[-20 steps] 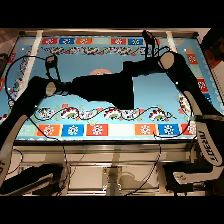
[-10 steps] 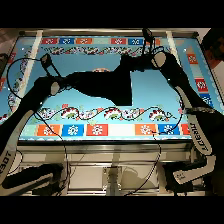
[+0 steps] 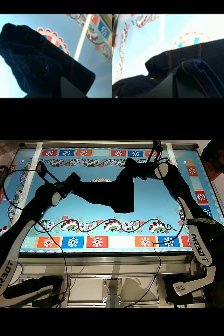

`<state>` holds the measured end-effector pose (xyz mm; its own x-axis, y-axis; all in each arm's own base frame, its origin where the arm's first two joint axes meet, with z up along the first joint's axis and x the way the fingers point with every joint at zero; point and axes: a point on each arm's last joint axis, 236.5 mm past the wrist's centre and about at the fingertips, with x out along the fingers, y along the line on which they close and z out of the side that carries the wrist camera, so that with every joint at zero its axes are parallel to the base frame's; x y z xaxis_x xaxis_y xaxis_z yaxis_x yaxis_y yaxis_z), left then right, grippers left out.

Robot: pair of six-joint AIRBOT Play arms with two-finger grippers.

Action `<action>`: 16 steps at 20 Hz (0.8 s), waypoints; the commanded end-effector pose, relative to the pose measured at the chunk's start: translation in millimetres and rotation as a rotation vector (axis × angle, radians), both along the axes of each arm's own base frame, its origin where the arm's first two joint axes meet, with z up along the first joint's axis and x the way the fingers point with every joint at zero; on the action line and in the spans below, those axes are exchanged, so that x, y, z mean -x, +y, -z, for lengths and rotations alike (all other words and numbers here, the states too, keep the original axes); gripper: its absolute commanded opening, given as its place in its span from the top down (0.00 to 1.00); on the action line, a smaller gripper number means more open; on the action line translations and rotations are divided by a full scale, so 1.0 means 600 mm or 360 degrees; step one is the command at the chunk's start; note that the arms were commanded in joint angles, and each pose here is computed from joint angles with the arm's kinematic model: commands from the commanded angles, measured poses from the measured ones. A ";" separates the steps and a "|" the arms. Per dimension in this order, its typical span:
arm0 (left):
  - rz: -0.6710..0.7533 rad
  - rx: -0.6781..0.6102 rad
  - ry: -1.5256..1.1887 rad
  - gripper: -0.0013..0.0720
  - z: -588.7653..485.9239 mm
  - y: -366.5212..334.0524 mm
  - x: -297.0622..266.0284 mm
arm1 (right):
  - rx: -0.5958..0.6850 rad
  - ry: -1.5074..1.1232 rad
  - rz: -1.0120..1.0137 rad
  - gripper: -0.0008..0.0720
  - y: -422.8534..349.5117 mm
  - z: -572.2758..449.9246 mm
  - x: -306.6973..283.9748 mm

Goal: Fold the clothes and pants, and hang the long-sleeved shirts on hangers.

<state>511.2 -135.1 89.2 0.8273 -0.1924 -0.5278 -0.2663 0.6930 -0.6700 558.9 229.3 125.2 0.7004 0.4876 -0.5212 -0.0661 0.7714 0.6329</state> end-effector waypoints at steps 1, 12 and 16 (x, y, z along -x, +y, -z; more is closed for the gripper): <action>-0.0137 0.0248 0.0015 0.94 0.005 -0.006 -0.014 | -0.0043 -0.0002 0.0040 0.97 -0.002 -0.006 -0.005; -0.0449 0.0768 0.0008 0.94 0.016 0.033 -0.060 | -0.0345 0.0127 0.0354 0.97 -0.015 0.035 -0.053; -0.0540 0.1007 -0.0094 0.94 0.044 0.042 -0.106 | -0.0420 -0.0061 0.0464 0.97 -0.031 0.031 -0.102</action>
